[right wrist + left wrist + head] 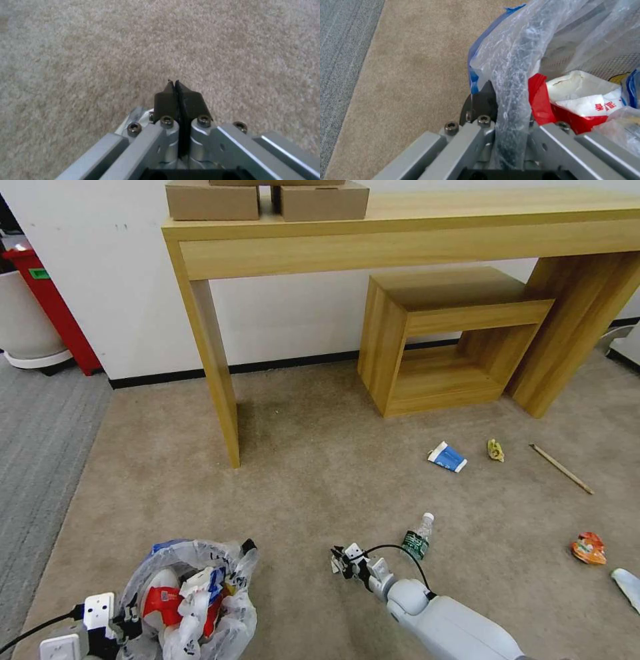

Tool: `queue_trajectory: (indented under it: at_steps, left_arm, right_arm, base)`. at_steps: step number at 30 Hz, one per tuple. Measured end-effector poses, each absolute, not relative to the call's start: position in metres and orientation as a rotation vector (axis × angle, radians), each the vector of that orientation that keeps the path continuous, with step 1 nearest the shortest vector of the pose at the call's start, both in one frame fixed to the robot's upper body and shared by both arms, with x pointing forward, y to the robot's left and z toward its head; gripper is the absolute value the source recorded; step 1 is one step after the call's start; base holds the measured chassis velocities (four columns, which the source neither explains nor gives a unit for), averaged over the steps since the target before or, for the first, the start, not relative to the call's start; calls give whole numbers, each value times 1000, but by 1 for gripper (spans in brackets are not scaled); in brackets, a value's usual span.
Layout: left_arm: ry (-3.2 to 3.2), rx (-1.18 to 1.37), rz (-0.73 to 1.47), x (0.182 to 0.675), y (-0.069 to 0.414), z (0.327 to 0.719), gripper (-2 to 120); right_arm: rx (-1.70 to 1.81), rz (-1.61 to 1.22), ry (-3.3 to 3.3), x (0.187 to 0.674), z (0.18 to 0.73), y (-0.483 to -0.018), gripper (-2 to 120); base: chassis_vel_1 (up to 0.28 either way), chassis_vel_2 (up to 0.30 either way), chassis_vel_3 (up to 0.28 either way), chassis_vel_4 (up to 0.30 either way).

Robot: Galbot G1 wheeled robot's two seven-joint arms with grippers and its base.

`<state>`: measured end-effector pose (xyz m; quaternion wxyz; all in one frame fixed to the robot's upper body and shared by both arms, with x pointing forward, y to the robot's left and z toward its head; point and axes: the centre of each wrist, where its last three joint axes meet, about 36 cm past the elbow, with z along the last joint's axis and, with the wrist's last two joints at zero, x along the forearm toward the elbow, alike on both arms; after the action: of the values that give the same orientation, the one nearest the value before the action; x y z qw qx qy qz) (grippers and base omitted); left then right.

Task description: Pick up the trash bin and place the garbage on the floor into it.

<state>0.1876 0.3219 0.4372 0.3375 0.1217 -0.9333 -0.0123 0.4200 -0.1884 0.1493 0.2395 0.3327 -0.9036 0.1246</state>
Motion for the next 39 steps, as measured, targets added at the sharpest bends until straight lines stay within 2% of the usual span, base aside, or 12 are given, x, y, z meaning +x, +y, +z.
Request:
queue_trajectory:
  at_steps: [13,24,32,39]
  left_arm:
    - [-2441,317,-36,189,323,438,0]
    - [-2442,310,-34,191,324,439,0]
    - [-2441,309,-32,191,323,439,0]
    - [-2443,303,-29,191,321,439,0]
  right_arm:
    - [913,336,-2502,432,159,-186,0]
    - [883,331,-2550,448,177,-205,0]
    - [851,335,-2638,475,210,-224,0]
    - [871,323,-2749,500,261,-240,0]
  base:
    - [0,0,0,0]
    - [0,0,0,0]
    - [0,0,0,0]
    - [0,0,0,0]
